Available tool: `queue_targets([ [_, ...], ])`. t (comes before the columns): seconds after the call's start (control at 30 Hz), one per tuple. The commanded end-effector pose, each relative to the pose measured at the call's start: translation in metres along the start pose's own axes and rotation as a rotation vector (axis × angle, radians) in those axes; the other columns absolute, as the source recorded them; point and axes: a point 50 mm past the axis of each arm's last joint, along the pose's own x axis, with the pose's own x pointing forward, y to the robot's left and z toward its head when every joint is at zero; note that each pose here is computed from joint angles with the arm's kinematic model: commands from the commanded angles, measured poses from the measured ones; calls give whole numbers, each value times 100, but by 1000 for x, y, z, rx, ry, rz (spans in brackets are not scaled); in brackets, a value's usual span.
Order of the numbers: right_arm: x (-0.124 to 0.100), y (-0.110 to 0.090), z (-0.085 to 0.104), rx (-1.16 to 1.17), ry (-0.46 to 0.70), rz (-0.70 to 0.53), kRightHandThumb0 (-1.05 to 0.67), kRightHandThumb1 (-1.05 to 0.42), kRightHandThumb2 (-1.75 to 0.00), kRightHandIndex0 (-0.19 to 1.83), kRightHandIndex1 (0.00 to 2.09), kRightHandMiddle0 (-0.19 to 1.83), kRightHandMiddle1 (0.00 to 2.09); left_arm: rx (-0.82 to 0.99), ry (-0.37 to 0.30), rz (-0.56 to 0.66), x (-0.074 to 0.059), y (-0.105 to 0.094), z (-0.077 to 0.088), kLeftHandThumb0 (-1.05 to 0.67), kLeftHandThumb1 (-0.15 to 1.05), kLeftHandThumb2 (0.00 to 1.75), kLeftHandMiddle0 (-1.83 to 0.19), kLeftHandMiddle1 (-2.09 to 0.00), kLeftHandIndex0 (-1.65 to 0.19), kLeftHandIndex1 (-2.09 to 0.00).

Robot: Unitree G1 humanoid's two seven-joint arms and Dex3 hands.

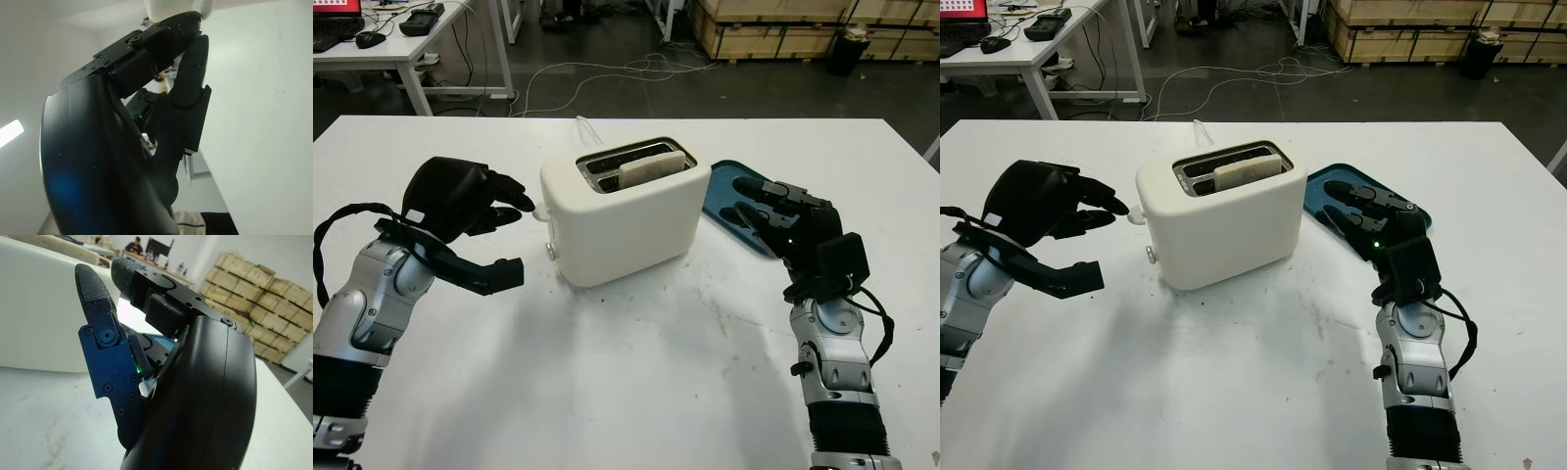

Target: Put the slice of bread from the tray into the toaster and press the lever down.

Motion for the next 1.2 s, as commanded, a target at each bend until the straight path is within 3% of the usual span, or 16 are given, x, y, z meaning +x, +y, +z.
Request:
queue_targets([
  [0.0,-1,0,1,8,-19,-1,-56,-81,0,120,16,118,0,19,-23,17,4,3,0,-40,86,0,-96,-152,-131,-13],
  [0.3,-3,1,0,2,-16,4,-57,-82,0,122,16,117,0,7,-31,-12,10,-1,1,-43,89,1,-96,-146,-132,-11],
  [0.73,-2,2,-4,-76,11,32,-55,-85,-1,122,17,115,0,9,-72,-27,14,-1,6,-39,87,0,-95,-155,-132,-9],
  [1.17,-2,3,-5,-84,31,25,-54,-85,0,120,18,115,0,-6,-77,-39,8,0,11,-34,85,0,-94,-157,-132,-8],
])
